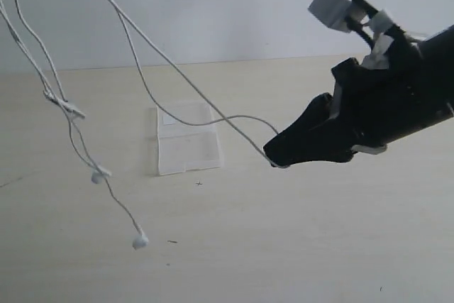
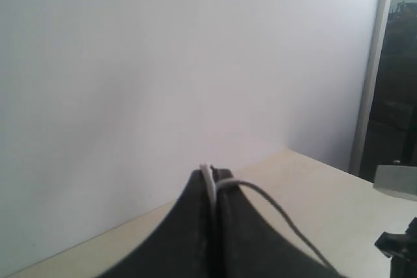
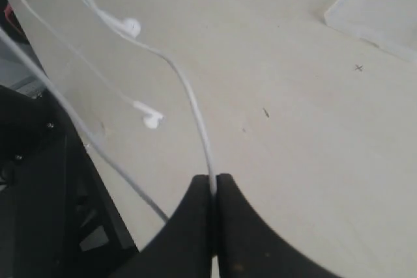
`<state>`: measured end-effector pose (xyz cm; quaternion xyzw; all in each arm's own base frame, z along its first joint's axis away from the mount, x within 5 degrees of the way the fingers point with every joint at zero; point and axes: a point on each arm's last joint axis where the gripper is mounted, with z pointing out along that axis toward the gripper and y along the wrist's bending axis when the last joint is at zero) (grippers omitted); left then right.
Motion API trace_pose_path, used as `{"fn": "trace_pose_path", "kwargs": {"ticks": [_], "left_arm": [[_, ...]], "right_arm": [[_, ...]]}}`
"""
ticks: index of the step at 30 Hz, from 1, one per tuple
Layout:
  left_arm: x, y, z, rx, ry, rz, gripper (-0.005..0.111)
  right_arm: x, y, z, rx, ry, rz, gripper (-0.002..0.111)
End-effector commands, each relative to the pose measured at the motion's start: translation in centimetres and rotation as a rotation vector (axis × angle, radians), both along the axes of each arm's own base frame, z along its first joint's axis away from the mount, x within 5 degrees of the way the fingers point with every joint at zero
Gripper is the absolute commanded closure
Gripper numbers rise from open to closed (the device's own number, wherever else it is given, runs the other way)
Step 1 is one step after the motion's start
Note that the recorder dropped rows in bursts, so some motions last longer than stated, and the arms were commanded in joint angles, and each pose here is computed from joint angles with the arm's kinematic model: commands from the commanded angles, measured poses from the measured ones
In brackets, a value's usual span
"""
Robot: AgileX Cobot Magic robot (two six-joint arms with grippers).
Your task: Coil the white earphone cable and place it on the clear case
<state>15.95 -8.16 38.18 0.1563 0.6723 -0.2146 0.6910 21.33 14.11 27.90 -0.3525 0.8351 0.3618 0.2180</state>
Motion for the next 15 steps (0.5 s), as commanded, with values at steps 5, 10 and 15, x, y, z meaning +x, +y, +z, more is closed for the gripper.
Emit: {"fn": "trace_pose_path", "kwargs": {"ticks": [5, 10, 15], "left_arm": [[-0.1, 0.2, 0.0, 0.006, 0.005, 0.024, 0.107], [0.0, 0.4, -0.2, 0.079, -0.017, 0.05, 0.107], [0.4, 1.1, -0.5, 0.11, 0.009, 0.135, 0.107]], "right_arm": [[1.7, 1.4, -3.1, 0.083, 0.133, 0.051, 0.092], [1.7, 1.9, -3.5, 0.146, 0.217, 0.078, 0.068], [1.1, 2.4, -2.6, 0.269, 0.226, 0.178, 0.045]]}}
